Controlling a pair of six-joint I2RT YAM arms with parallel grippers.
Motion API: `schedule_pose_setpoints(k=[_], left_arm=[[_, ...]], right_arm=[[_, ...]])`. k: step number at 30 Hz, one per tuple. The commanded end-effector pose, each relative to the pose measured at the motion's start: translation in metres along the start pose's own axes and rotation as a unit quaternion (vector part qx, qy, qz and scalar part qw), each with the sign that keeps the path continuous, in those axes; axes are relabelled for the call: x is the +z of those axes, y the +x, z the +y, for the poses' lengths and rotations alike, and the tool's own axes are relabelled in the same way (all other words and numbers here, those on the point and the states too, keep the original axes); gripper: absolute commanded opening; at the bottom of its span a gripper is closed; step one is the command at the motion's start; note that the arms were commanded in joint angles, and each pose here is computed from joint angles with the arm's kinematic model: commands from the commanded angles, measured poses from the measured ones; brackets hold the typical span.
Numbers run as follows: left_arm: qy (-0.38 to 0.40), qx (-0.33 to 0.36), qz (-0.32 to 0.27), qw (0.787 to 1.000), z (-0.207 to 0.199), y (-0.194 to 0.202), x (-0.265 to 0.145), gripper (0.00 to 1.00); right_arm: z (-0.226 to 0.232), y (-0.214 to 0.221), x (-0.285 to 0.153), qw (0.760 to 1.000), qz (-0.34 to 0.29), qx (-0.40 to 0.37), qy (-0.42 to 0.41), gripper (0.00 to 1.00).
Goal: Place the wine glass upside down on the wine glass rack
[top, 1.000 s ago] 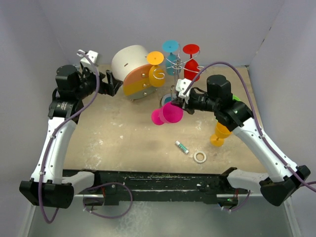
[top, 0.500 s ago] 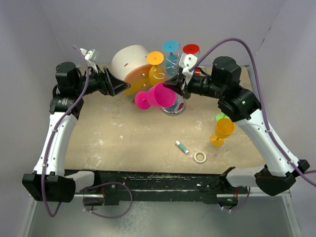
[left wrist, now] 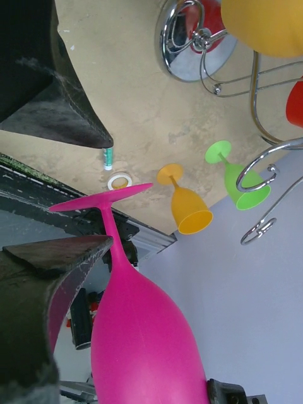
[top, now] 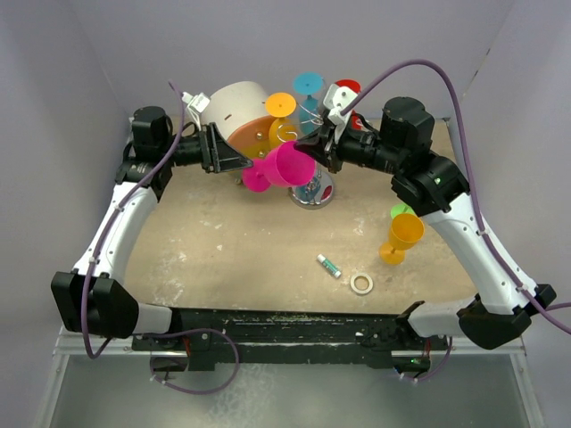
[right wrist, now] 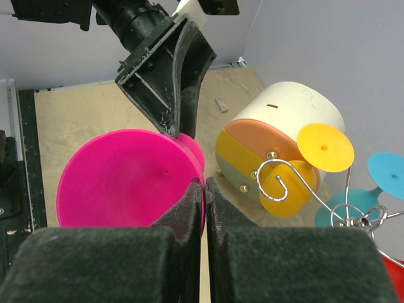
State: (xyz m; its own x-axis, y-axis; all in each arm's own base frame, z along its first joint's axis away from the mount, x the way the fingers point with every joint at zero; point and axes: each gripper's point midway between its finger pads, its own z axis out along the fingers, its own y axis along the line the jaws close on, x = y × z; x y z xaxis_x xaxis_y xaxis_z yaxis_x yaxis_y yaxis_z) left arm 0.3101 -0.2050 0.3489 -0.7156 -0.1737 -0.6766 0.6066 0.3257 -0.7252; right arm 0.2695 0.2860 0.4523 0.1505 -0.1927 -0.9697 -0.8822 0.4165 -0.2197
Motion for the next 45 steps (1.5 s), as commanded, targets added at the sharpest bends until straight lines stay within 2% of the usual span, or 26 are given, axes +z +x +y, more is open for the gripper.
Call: schedule_pose_setpoints(k=[1,8,13,22,28,31,35,40,43,45], left_arm=[[0.032,0.011,0.011,0.999,-0.011,0.001,0.002,0.58],[0.043,0.012,0.023,0.999,-0.014,0.007,0.005,0.43],[0.043,0.014,0.026,0.999,-0.014,0.009,0.008,0.38],[0.043,0.025,0.022,0.999,-0.013,0.007,0.009,0.02],[0.041,0.051,0.011,0.998,-0.018,0.003,0.005,0.0],[0.035,0.057,0.006,0.998,-0.016,0.001,0.004,0.0],[0.028,0.062,-0.005,0.998,-0.014,-0.006,-0.002,0.0],[0.002,0.088,-0.023,0.996,-0.012,-0.018,-0.011,0.0],[-0.044,0.129,-0.039,0.99,-0.008,-0.029,-0.018,0.0],[-0.093,0.177,-0.048,0.979,-0.004,-0.037,-0.027,0.0]], right_arm=[[-0.01,-0.031,-0.007,0.999,-0.042,-0.017,0.028,0.0],[-0.015,-0.029,-0.009,0.998,-0.039,-0.024,0.044,0.0],[-0.015,-0.029,-0.008,0.998,-0.04,-0.022,0.043,0.0],[-0.011,-0.025,-0.008,0.998,-0.038,-0.026,0.036,0.0],[-0.008,-0.022,-0.013,0.998,-0.033,-0.037,0.033,0.01],[-0.007,-0.021,-0.015,0.998,-0.03,-0.044,0.029,0.1],[-0.008,-0.022,-0.022,0.998,-0.025,-0.052,0.038,0.32],[-0.009,-0.029,-0.04,0.996,-0.022,-0.064,0.055,0.53],[-0.012,-0.035,-0.056,0.995,-0.026,-0.069,0.069,0.57],[-0.014,-0.04,-0.067,0.994,-0.029,-0.071,0.075,0.58]])
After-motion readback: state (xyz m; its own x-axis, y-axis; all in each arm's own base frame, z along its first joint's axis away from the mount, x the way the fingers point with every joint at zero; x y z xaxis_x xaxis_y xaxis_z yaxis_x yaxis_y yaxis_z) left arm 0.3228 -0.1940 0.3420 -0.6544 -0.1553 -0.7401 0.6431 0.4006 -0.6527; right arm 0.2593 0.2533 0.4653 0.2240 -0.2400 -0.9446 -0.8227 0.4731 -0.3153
